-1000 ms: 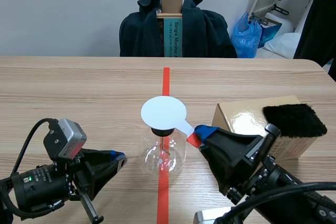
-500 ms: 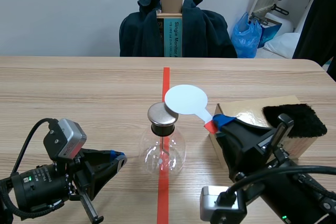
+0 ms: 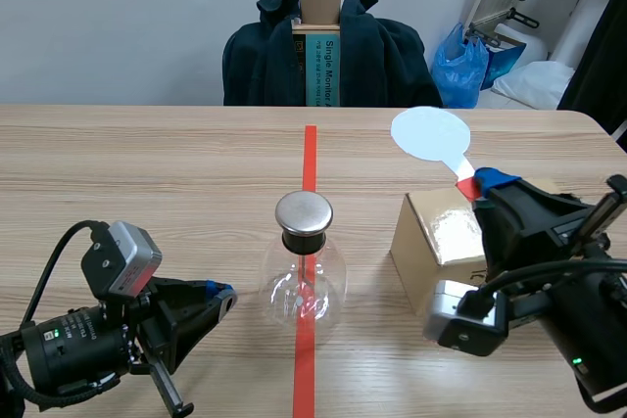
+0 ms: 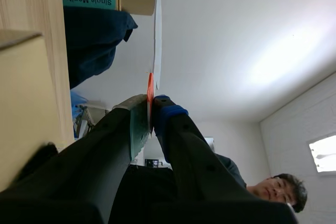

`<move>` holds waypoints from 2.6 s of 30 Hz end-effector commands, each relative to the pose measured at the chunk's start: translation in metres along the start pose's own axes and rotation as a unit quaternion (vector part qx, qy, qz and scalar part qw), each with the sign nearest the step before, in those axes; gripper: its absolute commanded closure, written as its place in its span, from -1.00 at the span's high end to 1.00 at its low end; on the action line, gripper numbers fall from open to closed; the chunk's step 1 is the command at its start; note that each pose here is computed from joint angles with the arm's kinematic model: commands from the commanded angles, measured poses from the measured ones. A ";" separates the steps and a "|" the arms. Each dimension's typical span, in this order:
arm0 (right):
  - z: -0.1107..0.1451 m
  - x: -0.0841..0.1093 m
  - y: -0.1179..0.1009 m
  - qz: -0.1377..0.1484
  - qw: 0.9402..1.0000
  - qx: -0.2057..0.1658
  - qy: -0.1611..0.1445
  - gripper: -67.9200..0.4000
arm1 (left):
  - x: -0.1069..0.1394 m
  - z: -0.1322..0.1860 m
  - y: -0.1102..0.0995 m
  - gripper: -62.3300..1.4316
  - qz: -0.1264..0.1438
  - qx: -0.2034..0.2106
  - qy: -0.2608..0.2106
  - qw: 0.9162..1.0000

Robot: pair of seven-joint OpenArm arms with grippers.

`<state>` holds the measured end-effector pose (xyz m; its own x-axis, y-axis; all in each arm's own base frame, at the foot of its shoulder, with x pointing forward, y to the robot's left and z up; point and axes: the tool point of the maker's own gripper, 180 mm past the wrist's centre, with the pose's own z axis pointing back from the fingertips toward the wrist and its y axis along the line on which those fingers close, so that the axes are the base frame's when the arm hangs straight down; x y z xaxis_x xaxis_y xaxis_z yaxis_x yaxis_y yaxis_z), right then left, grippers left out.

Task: Do the electroscope experiment.
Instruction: 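Move the plate toward and away from the electroscope, then put the plate down on the right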

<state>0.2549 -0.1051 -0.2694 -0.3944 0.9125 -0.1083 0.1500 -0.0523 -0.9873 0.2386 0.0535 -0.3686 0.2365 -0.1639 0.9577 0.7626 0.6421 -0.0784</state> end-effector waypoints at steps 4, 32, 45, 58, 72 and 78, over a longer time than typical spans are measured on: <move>-0.003 -0.022 -0.019 0.027 0.999 -0.040 0.019 -0.97 | 0.011 -0.003 0.000 -0.86 0.000 0.001 -0.019 1.000; 0.015 -0.046 -0.036 0.039 0.997 -0.046 0.050 -0.97 | 0.065 0.080 -0.033 1.00 -0.044 -0.066 -0.038 0.996; 0.060 -0.023 0.045 -0.011 0.996 0.081 0.033 -0.97 | 0.113 0.118 -0.045 1.00 -0.010 -0.064 -0.058 0.996; 0.062 -0.013 0.057 -0.026 0.995 0.092 0.021 -0.97 | 0.121 0.126 -0.039 1.00 -0.016 -0.043 -0.075 0.996; 0.060 -0.009 0.056 -0.025 0.996 0.088 0.006 -0.60 | 0.122 0.125 -0.036 1.00 -0.022 -0.035 -0.077 0.996; 0.060 -0.010 0.056 -0.025 0.996 0.088 0.008 0.16 | 0.122 0.125 -0.035 1.00 -0.023 -0.035 -0.077 0.996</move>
<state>0.2048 -0.1407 -0.3466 -0.3842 0.9227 -0.0318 -0.1026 -0.0769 -0.9918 0.1631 0.1063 -0.2200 0.1235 -0.0962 0.9877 0.8145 0.5783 -0.0455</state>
